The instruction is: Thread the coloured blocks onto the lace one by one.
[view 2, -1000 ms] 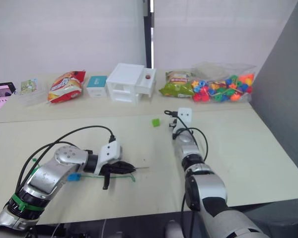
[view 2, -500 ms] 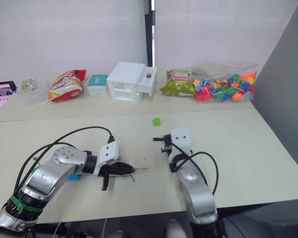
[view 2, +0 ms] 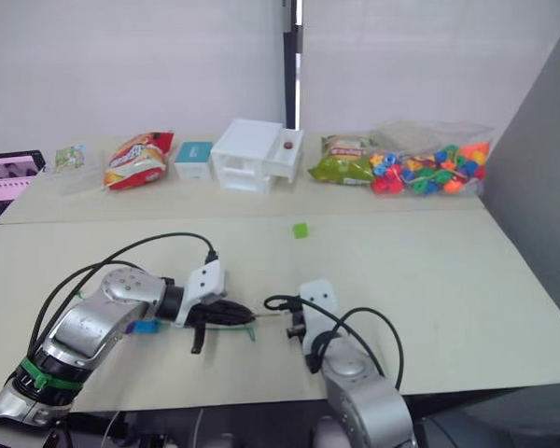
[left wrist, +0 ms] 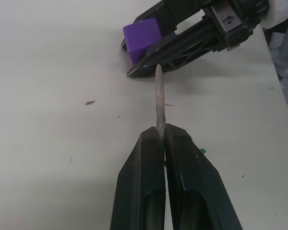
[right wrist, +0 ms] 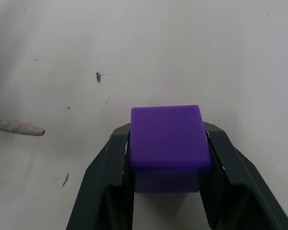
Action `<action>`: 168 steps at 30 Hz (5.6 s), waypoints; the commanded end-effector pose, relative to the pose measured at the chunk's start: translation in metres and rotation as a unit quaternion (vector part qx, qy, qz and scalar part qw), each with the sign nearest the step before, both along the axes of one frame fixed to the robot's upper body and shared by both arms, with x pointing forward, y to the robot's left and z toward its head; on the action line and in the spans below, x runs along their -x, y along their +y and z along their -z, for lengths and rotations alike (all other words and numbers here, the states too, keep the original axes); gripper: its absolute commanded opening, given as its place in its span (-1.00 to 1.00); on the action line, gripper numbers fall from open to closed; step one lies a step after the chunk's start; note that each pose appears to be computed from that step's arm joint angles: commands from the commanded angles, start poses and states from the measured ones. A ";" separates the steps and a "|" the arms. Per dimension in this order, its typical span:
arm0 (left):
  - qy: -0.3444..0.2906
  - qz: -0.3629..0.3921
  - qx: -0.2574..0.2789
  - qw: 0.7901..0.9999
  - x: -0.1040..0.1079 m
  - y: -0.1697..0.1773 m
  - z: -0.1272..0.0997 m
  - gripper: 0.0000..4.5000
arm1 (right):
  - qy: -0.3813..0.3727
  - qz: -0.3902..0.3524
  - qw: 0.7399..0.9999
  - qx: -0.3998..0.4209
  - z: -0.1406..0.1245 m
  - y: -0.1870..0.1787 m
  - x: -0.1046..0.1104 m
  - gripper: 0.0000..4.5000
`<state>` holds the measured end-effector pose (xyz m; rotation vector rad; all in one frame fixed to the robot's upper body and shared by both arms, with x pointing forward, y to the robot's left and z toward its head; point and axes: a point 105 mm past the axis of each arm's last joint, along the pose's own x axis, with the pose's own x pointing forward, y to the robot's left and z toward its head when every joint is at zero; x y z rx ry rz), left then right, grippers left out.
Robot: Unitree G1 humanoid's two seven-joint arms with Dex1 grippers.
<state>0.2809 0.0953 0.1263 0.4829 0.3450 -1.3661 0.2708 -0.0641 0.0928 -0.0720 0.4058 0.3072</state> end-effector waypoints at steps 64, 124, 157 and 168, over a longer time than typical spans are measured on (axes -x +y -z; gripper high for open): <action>-0.013 -0.063 -0.067 0.996 0.006 -0.023 0.006 -1.00 | -0.017 -0.582 0.789 0.195 -0.013 -0.019 -0.027 -0.47; 0.017 -0.003 0.036 0.999 0.007 -0.027 0.019 0.19 | 0.011 -0.538 0.823 0.184 -0.012 -0.029 -0.009 -0.47; -0.019 0.015 0.027 0.999 -0.004 -0.066 0.040 -1.00 | 0.008 -0.535 0.826 0.176 -0.016 -0.022 -0.005 -0.47; -0.018 -0.003 0.033 0.999 -0.010 -0.056 0.030 -0.89 | 0.010 -0.524 0.833 0.178 -0.013 -0.019 -0.009 -0.47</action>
